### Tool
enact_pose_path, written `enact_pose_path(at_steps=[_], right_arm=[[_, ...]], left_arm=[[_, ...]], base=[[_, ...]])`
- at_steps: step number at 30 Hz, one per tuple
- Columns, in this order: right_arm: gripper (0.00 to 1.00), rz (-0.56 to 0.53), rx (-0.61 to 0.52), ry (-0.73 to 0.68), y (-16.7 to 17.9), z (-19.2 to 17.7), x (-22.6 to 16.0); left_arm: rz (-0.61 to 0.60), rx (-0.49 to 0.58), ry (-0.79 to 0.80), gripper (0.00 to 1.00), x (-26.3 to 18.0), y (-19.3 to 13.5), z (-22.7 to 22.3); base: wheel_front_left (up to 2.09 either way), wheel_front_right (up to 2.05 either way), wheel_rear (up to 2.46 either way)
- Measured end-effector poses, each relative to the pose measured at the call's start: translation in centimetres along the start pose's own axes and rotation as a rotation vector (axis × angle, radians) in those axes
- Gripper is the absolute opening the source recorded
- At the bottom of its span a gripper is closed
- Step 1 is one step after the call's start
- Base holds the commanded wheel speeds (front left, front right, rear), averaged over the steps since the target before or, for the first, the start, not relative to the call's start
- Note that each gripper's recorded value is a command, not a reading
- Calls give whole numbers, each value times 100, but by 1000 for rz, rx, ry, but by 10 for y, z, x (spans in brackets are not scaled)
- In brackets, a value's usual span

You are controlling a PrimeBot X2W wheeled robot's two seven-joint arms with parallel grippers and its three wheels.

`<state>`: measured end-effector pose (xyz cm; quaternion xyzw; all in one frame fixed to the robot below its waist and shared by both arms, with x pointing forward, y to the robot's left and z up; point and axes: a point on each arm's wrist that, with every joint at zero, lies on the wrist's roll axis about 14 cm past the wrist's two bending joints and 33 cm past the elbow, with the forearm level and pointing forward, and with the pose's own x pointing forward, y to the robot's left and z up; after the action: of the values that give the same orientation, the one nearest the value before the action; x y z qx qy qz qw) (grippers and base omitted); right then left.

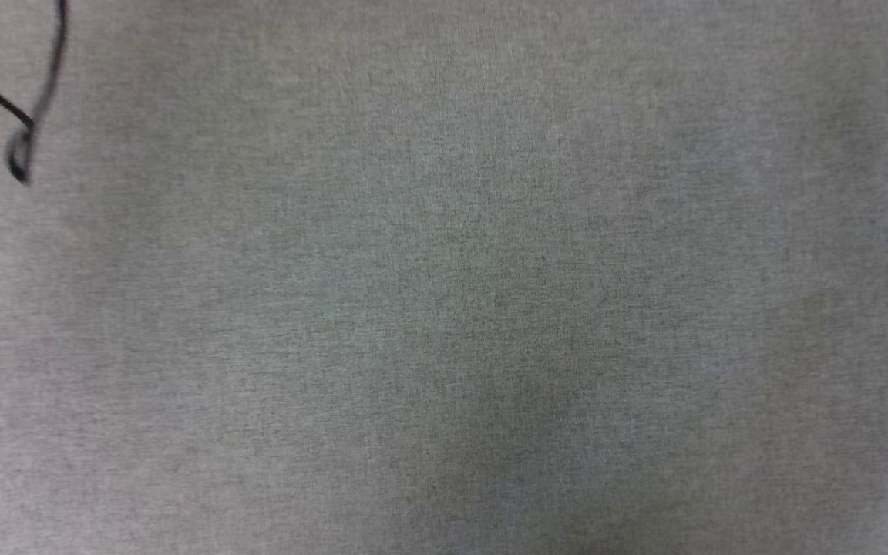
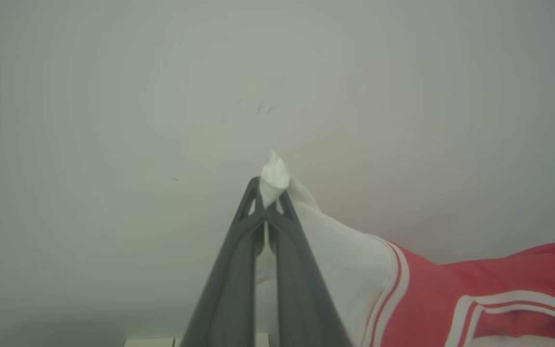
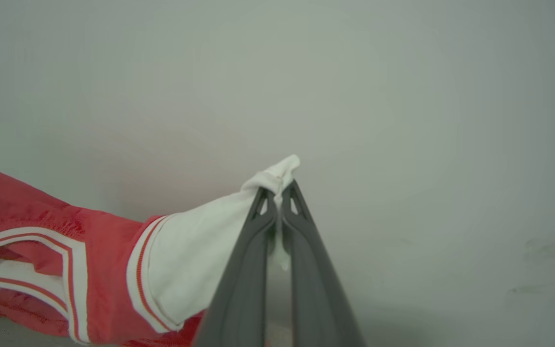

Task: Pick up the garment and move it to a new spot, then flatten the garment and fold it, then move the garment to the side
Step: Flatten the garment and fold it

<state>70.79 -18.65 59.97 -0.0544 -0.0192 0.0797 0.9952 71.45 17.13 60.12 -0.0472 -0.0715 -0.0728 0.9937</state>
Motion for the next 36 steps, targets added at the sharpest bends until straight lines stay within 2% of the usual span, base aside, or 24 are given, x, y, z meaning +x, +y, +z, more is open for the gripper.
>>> enact_pose_path(at_steps=[7, 15, 21, 36], right_arm=[[0, 19, 66, 147, 15, -73, -52], [0, 27, 158, 273, 34, -127, -142], [0, 3, 194, 322, 30, -138, -207], [0, -45, 272, 436, 37, -161, -343]], left_arm=[[31, -43, 91, 0, -48, 6, -41], [87, -99, 211, 0, -143, 13, -82], [173, -104, 245, 0, -218, 29, -85], [299, -94, 324, 0, -371, 28, -70]], base=[[0, 0, 0], [0, 0, 0], [0, 0, 0], [0, 0, 0]])
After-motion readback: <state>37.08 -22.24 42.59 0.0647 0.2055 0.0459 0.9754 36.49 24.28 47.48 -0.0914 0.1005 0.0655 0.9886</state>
